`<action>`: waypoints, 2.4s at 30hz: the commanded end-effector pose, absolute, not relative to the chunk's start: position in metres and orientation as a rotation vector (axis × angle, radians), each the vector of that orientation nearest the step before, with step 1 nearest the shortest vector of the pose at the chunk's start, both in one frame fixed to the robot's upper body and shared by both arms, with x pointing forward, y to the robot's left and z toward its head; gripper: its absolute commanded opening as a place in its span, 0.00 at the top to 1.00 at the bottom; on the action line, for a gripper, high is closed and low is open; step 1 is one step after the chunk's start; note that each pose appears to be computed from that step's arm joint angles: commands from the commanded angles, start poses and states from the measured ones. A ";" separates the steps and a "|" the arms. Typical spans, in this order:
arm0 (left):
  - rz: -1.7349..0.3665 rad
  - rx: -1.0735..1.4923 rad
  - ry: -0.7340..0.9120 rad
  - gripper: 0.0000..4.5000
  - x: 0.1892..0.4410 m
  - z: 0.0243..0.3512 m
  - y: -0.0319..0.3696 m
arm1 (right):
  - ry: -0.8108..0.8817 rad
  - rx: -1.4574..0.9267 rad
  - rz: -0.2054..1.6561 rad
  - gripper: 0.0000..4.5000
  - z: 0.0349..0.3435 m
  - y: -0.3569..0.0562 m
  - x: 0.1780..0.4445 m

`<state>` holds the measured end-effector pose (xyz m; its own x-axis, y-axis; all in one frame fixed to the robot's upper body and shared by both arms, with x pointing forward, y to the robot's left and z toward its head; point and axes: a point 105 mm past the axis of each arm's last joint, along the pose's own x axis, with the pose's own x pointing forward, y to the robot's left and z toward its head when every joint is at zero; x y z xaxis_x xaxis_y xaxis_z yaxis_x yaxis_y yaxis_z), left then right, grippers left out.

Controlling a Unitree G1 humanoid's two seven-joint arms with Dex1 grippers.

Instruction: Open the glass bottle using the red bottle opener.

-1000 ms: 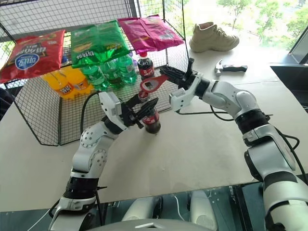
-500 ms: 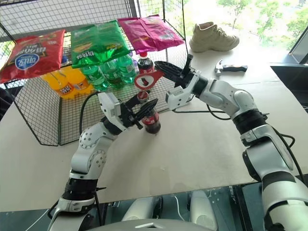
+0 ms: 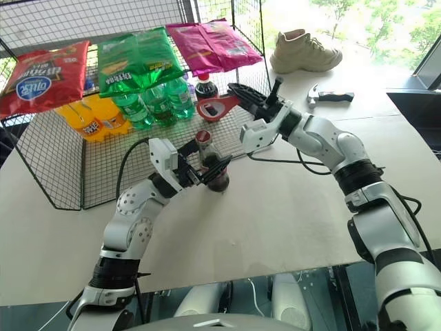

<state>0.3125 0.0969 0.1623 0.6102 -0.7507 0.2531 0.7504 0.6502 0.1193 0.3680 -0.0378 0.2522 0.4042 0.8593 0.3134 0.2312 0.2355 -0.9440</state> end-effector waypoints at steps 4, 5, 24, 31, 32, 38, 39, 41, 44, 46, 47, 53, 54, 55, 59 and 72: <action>-0.881 0.032 -0.322 0.02 0.305 0.169 0.096 | -1.098 -1.240 0.582 1.00 0.253 -0.039 0.366; -0.878 0.035 -0.318 0.02 0.305 0.167 0.097 | -1.080 -1.221 0.622 1.00 0.245 -0.036 0.364; -0.875 0.033 -0.311 0.02 0.306 0.165 0.096 | -0.940 -1.143 0.687 1.00 0.216 -0.041 0.362; -0.876 0.034 -0.311 0.02 0.306 0.165 0.096 | -0.941 -1.121 0.674 1.00 0.221 -0.044 0.364; -0.875 0.034 -0.311 0.02 0.307 0.165 0.096 | -0.946 -1.113 0.678 1.00 0.222 -0.043 0.363; -0.875 0.035 -0.317 0.02 0.307 0.166 0.094 | -0.959 -0.988 0.783 1.00 0.214 -0.023 0.339; -0.876 0.035 -0.317 0.02 0.308 0.166 0.094 | -0.952 -0.981 0.789 1.00 0.212 -0.022 0.338; -0.880 0.032 -0.320 0.02 0.307 0.166 0.091 | -0.944 -0.975 0.800 1.00 0.209 -0.019 0.335; -0.884 0.028 -0.324 0.02 0.308 0.167 0.089 | -0.910 -0.982 0.823 1.00 0.198 -0.013 0.334; -0.884 0.027 -0.324 0.02 0.308 0.167 0.089 | -0.893 -0.983 0.826 1.00 0.194 -0.013 0.335; -0.884 0.026 -0.325 0.02 0.308 0.167 0.089 | -0.888 -0.985 0.824 1.00 0.193 -0.013 0.335; -0.884 0.027 -0.329 0.40 0.309 0.168 0.090 | -0.874 -0.993 0.798 1.00 0.193 -0.016 0.341; -0.882 0.029 -0.330 0.48 0.310 0.168 0.090 | -0.872 -0.996 0.792 1.00 0.194 -0.017 0.343; -0.882 0.030 -0.331 0.48 0.310 0.169 0.090 | -0.870 -0.998 0.787 1.00 0.194 -0.018 0.344; -0.877 0.032 -0.339 0.48 0.311 0.170 0.090 | -0.874 -0.997 0.762 1.00 0.198 -0.022 0.348; -0.865 0.044 -0.339 0.48 0.321 0.169 0.088 | -0.831 -0.950 0.886 1.00 0.179 -0.010 0.334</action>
<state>0.3179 0.0904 0.1585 0.6109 -0.7537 0.2425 0.7451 0.6508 0.1459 0.3435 -0.0205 0.1844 0.4459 0.8657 0.2273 -0.2307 0.3565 -0.9054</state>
